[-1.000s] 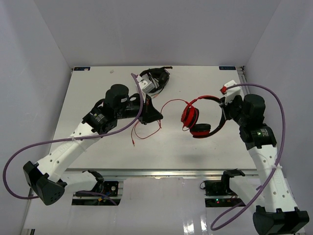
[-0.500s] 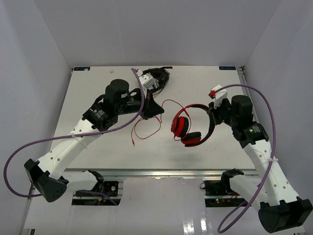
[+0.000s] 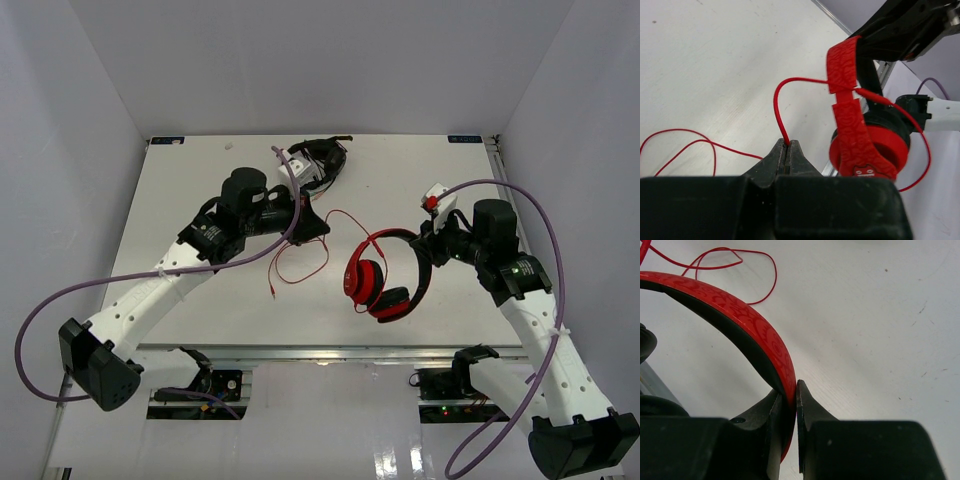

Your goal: Wrap the headphones

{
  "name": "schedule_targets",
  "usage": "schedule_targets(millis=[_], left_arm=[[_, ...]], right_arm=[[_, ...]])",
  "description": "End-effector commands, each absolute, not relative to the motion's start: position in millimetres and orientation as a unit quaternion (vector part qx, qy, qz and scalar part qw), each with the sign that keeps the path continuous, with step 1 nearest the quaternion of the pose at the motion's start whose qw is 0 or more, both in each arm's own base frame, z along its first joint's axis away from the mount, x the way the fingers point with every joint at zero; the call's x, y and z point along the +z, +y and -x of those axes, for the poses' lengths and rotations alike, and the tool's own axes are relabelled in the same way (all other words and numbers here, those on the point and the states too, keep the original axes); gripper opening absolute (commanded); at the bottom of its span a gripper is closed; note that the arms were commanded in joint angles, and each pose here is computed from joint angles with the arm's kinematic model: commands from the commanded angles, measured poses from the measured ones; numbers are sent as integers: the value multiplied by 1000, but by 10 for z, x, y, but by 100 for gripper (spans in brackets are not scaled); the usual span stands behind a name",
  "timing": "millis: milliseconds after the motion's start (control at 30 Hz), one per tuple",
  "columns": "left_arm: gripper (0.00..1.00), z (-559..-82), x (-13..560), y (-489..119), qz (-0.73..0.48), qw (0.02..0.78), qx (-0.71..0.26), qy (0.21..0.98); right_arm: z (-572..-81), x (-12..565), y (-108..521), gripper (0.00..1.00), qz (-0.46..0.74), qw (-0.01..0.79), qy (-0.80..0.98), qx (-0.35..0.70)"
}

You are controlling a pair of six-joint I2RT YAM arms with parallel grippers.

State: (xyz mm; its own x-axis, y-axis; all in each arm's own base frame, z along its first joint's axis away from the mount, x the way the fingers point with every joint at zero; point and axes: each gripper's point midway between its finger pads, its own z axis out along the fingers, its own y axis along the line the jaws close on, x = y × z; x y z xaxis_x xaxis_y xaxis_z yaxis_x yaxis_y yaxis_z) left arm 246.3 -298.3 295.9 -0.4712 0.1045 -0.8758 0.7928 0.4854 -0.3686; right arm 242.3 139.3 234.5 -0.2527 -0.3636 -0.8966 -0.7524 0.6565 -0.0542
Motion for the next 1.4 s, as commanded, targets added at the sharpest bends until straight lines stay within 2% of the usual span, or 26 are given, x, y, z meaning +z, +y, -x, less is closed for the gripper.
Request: schedule_targets(millis=[0, 133, 367, 667, 1100, 1200, 1367], left_arm=[[0, -2360, 2897, -2831, -289, 438, -424, 738], [0, -2300, 2659, -2911, -287, 425, -457, 727], [0, -2350, 2565, -3089, -282, 437, -508, 687], [0, -2451, 2497, -3266, -281, 452, -540, 652], [0, -2575, 2085, -3346, -279, 448, -528, 666], [8, -2582, 2106, -3358, -279, 453, -530, 661], [40, -2571, 2196, -3387, -279, 462, -538, 648]], right_arm=[[-2386, 2760, 1533, 8, 346, 514, 744, 250], [-2365, 2956, 1648, 8, 336, 498, 738, 307], [-2408, 3174, 1761, 8, 295, 467, 750, 363], [-2628, 3278, 1759, 8, 218, 455, 775, 382], [-2787, 3708, 1706, 8, 201, 490, 756, 386], [-2784, 3698, 1716, 8, 198, 486, 755, 393], [-2785, 3689, 1719, 8, 194, 482, 755, 399]])
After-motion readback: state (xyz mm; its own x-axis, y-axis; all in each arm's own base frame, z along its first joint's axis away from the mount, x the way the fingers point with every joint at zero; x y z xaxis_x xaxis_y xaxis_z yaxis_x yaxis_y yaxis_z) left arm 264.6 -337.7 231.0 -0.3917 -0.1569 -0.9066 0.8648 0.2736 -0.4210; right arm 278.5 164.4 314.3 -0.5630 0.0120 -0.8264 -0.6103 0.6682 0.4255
